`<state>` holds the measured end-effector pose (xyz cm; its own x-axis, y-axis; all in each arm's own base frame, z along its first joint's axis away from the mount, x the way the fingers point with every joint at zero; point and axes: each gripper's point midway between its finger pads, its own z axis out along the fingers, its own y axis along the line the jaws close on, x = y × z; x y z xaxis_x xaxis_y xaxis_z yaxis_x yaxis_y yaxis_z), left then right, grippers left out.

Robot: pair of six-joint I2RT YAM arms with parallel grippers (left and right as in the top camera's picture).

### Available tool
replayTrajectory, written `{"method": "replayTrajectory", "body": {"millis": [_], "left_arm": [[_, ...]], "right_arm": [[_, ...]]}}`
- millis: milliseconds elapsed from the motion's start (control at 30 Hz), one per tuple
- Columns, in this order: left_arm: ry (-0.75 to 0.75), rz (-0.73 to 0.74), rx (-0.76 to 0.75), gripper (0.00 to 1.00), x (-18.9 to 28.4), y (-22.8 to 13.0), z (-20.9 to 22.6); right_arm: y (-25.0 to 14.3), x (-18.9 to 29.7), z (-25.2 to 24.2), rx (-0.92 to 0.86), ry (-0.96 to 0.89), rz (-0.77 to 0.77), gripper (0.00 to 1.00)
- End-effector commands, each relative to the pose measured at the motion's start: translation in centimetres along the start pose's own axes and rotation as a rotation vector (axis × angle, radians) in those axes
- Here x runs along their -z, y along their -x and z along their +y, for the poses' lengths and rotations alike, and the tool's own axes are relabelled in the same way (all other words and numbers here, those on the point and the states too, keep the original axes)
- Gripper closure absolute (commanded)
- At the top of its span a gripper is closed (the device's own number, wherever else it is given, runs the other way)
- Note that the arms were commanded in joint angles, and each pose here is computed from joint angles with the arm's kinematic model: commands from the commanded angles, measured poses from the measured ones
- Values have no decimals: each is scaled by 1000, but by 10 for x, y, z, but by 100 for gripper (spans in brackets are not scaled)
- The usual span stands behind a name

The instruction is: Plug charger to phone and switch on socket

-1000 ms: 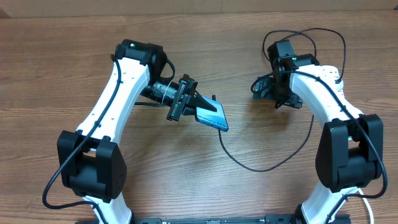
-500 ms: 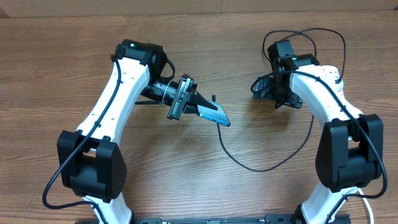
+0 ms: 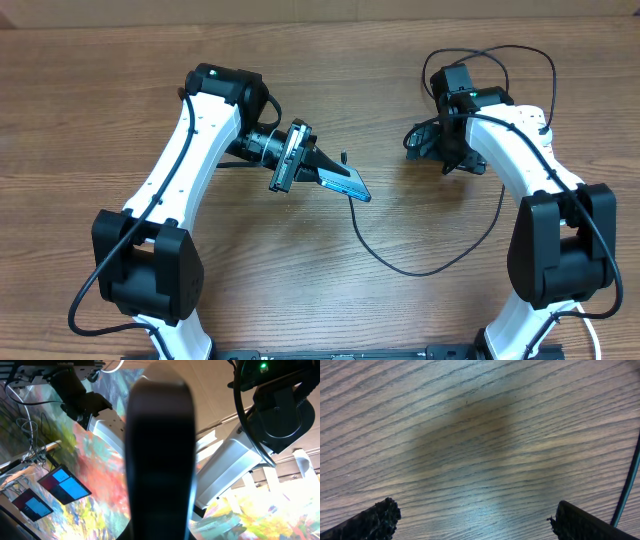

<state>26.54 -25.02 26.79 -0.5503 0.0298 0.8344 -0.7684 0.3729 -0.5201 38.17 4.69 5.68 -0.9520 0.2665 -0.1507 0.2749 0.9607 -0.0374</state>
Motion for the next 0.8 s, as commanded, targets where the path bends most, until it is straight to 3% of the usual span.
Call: {"method": "replayTrajectory", "body": {"millis": [0,767], "left_arm": [[-38,39,-4,96,-2,-13,-7],[-92,81,-1,96,0,-20,-16]], "right_arm": [[4,6,2,-2,10,-22,0],[4,6,3,-2,10,-21,0]]}}
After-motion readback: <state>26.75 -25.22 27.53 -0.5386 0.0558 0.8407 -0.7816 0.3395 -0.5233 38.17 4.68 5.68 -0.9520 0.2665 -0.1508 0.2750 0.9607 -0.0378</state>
